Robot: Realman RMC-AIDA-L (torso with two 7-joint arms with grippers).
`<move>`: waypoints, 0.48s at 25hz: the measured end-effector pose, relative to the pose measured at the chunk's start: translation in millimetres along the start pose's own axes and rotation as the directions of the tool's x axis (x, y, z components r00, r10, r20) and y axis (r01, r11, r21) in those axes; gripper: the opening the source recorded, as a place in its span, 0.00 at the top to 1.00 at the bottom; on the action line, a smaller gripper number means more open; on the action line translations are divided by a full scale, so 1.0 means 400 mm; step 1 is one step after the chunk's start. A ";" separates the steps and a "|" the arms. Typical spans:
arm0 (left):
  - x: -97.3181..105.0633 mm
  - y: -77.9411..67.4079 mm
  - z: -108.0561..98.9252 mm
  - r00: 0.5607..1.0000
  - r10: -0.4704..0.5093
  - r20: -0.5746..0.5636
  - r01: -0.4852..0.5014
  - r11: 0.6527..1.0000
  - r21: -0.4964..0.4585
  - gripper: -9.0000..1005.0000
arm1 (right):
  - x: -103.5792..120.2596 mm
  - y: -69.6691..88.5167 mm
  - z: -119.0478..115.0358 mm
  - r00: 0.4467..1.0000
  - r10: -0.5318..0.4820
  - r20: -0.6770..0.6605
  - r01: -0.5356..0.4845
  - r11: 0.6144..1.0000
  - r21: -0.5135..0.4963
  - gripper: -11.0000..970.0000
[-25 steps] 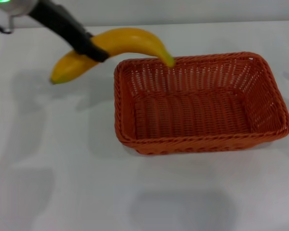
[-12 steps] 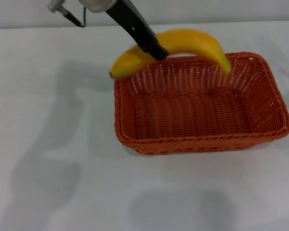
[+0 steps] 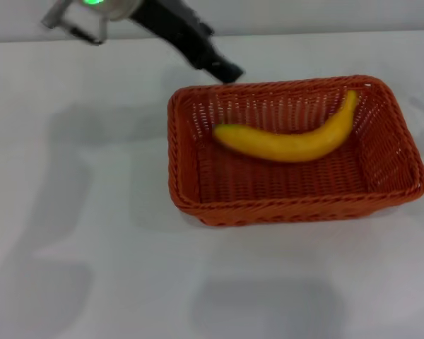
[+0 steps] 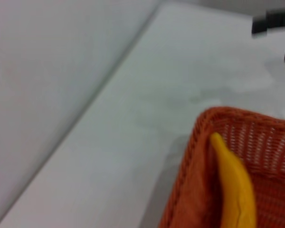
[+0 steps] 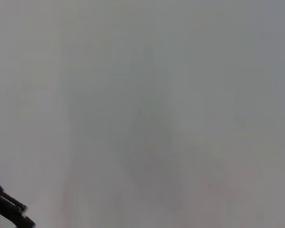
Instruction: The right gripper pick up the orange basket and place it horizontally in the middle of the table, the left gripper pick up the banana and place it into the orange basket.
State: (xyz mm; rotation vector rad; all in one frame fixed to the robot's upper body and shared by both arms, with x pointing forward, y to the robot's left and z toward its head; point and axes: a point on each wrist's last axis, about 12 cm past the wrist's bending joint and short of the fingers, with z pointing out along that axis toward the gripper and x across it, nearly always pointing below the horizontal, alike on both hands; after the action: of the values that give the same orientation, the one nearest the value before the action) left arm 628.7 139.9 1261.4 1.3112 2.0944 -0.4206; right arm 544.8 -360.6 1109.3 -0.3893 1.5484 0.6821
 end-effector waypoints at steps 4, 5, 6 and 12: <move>0.086 0.009 -0.074 0.983 -0.058 0.177 0.070 0.996 -0.060 0.11 | 0.003 -0.004 -0.003 1.000 -0.011 -0.003 0.011 1.000 0.018 0.10; 0.107 0.011 -0.090 0.975 -0.068 0.213 0.085 0.994 -0.071 0.11 | 0.005 -0.004 -0.003 1.000 -0.014 -0.004 0.014 1.000 0.023 0.10; 0.137 0.014 -0.106 0.964 -0.085 0.252 0.109 0.990 -0.084 0.11 | 0.006 -0.005 -0.005 1.000 -0.016 -0.006 0.016 0.999 0.028 0.10; 0.335 0.013 -0.194 0.855 -0.153 0.495 0.240 0.964 -0.116 0.11 | 0.010 -0.010 -0.008 1.000 -0.024 -0.013 0.025 0.999 0.048 0.10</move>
State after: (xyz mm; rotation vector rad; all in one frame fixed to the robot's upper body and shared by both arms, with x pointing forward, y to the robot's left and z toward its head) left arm 565.6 278.4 1232.5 0.7867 1.7920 -0.5730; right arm 544.5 -364.9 1104.4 -0.3765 1.5663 0.6238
